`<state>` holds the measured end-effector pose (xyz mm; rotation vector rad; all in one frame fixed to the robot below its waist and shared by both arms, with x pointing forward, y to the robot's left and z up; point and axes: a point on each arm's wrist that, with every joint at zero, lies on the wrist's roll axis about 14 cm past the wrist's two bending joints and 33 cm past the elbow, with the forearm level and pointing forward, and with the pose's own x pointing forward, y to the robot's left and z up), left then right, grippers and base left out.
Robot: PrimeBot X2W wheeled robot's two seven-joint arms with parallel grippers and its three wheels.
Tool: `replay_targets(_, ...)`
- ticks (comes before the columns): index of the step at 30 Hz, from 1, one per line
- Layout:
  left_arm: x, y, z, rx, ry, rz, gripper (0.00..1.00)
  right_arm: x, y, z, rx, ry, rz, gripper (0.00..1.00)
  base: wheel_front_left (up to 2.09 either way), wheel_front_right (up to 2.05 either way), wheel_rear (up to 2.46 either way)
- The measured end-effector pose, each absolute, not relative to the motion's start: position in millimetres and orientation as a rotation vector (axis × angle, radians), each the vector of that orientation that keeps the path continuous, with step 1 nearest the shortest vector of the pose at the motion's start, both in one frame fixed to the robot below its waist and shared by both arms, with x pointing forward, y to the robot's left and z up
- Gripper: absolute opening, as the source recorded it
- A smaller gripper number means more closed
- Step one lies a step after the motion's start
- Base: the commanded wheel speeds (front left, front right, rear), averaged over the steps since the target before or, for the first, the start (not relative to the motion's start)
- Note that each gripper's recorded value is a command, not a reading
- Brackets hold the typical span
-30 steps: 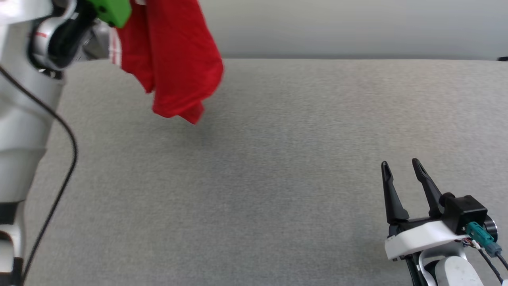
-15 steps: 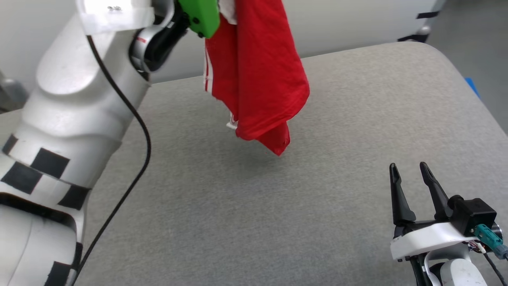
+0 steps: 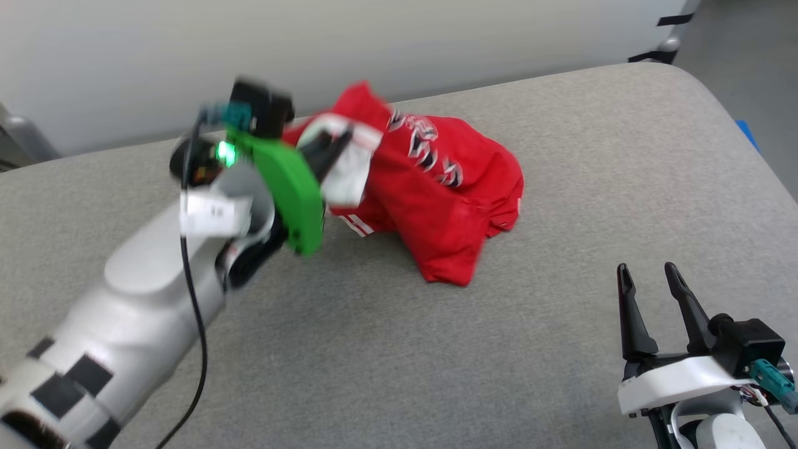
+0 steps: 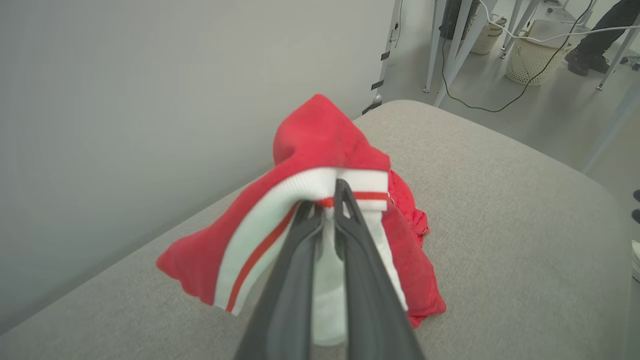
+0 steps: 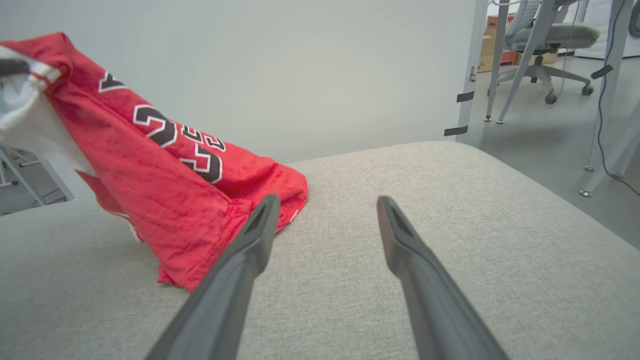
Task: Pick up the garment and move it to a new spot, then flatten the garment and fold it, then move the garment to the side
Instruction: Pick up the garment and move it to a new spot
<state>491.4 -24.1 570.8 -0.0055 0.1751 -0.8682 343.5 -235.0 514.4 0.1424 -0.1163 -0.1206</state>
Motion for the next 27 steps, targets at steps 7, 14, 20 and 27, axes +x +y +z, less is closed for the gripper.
replay_targets(7, 453.8, 46.1, 475.1, 0.068, 0.457, -0.79, 0.0, 361.8, -214.0, 509.2, 0.14, -0.098, -0.051, 1.0, 0.0, 0.0, 0.0)
replay_targets(14, 433.4, 88.9, 437.4, 0.126, 0.594, -0.741, 0.13, 379.3, -193.3, 500.1, 0.141, -0.07, 0.013, 1.0, 0.0, 0.0, 0.0)
replay_targets(20, 434.7, 117.3, 432.2, 0.161, 0.583, -0.672, 1.0, 387.2, -183.4, 497.5, 0.138, -0.062, 0.043, 1.0, 0.0, 0.0, 0.0)
replay_targets(27, 449.4, 137.4, 466.8, 0.131, 0.412, -0.581, 1.0, 387.7, -179.7, 507.7, 0.133, -0.091, 0.057, 1.0, 0.0, 0.0, 0.0)
